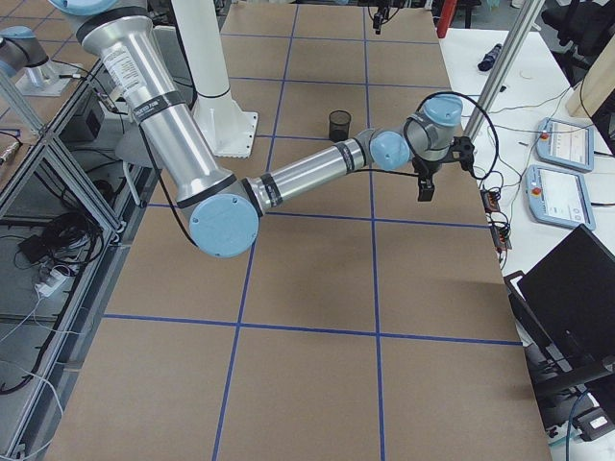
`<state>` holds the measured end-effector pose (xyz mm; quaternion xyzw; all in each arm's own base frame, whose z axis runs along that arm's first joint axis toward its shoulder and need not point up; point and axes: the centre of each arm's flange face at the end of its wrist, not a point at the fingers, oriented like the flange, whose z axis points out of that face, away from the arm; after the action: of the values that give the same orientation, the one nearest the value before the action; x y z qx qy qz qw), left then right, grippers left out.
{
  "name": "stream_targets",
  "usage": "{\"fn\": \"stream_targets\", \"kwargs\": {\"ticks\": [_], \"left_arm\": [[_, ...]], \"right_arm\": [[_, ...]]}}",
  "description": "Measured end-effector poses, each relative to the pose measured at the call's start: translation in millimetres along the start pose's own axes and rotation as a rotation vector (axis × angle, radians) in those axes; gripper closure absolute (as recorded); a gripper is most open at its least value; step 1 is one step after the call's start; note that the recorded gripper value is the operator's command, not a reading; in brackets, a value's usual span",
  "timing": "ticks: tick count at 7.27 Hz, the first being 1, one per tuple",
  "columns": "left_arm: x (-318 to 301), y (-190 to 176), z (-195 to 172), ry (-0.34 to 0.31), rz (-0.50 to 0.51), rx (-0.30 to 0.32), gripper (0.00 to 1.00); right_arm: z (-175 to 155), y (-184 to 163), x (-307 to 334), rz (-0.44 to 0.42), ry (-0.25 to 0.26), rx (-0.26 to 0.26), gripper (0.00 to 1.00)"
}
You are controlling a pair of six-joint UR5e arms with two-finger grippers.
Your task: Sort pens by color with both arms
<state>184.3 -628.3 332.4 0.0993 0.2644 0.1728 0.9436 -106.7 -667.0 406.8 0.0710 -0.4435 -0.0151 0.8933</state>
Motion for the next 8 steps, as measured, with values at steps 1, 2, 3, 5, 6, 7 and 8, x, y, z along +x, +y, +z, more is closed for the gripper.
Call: {"fn": "stream_targets", "kwargs": {"ticks": [1,2,3,5,6,7,8], "left_arm": [[-59.2,19.7,18.2,0.013,-0.035,-0.028,0.0],[-99.4,39.5,38.2,0.021,-0.056,-0.022,0.0],[-130.6,66.2,61.9,0.022,-0.062,0.003,0.0],[-178.0,116.5,100.4,0.022,-0.107,-0.005,0.0],[-207.3,142.0,113.6,0.044,-0.143,-0.029,0.0],[-236.7,172.3,122.3,0.11,-0.163,-0.043,0.0],[-260.7,202.1,128.1,0.178,-0.185,-0.046,0.0]], "right_arm": [[-1.5,14.6,57.1,-0.068,0.06,-0.035,0.0],[4.2,30.9,102.4,-0.094,0.154,-0.071,0.0],[11.4,47.0,143.9,-0.085,0.266,-0.1,0.0],[-3.3,67.6,218.4,0.028,0.299,-0.108,0.0],[-6.1,81.9,247.5,0.088,0.248,-0.116,0.0],[-2.5,99.8,271.0,0.137,0.216,-0.13,0.0],[-0.5,116.5,289.0,0.175,0.204,-0.139,0.0]]}}
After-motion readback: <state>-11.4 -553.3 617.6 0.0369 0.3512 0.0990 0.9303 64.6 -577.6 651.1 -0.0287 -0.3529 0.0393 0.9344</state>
